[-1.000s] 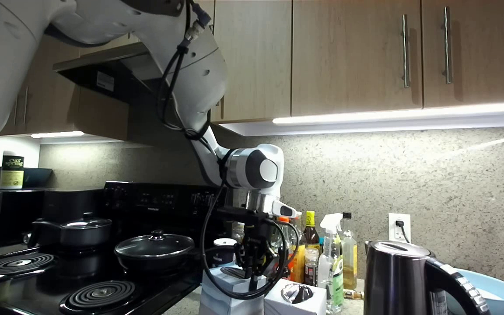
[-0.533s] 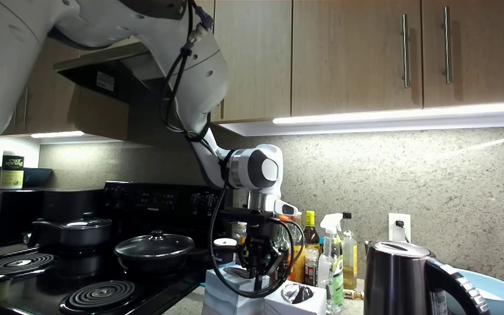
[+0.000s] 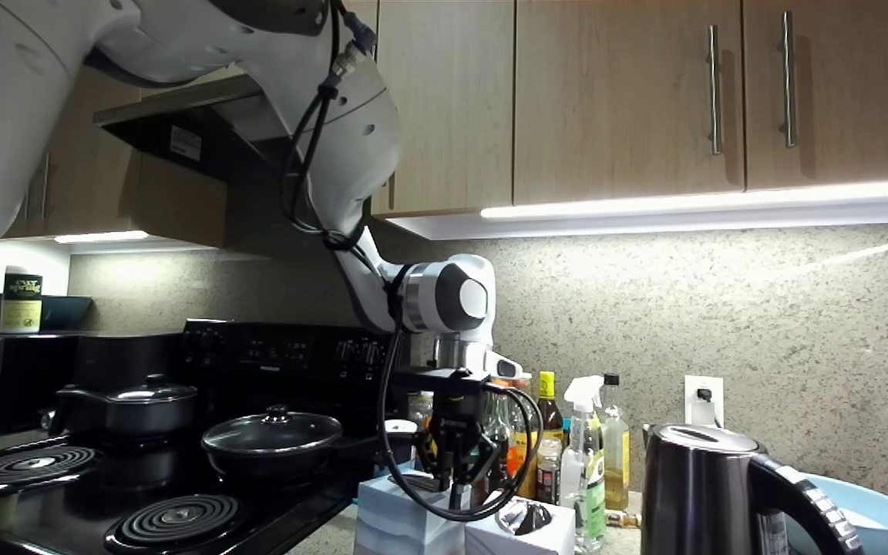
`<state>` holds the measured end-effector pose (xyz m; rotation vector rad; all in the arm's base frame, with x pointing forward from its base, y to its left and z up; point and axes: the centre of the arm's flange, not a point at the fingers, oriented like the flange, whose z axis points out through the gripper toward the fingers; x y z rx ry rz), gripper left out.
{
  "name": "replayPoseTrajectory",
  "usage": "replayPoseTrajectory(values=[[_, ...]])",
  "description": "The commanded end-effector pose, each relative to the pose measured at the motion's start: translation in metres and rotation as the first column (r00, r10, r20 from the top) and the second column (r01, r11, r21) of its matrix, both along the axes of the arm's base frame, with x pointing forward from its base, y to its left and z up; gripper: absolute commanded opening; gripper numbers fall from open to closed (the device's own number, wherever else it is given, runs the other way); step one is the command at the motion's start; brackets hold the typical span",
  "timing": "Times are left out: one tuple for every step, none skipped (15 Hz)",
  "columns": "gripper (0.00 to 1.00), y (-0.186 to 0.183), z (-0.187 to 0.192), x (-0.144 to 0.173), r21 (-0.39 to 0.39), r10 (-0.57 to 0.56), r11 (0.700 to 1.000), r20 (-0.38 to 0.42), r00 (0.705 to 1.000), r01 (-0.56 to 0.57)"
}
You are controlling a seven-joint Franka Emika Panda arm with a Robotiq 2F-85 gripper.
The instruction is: Pick up the top box and put it on the countertop.
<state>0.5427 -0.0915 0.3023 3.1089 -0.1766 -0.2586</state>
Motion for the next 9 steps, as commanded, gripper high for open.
replayPoseTrajectory(values=[[0.35,0.0012,-0.0046,-0.0028,-0.014,0.068,0.998,0.003,0.998,-0.068],[0.4,0.0014,-0.0043,-0.0029,-0.016,0.073,0.997,0.0,0.997,-0.073],[0.44,0.0016,-0.0039,-0.0031,-0.014,0.076,0.997,0.0,0.997,-0.076],[0.52,0.0015,-0.0038,-0.0035,-0.016,0.076,0.997,0.002,0.997,-0.076],[0.57,0.0015,-0.0039,-0.0038,-0.017,0.078,0.997,0.002,0.997,-0.078],[0.65,0.0012,-0.0034,-0.0043,-0.021,0.074,0.997,0.005,0.997,-0.074],[0.7,0.001,-0.0029,-0.0045,-0.022,0.071,0.997,0.008,0.997,-0.071],[0.76,0.0009,-0.0024,-0.0048,-0.024,0.07,0.997,0.009,0.998,-0.069],[0.83,0.0007,-0.0019,-0.0051,-0.026,0.067,0.997,0.01,0.998,-0.067]])
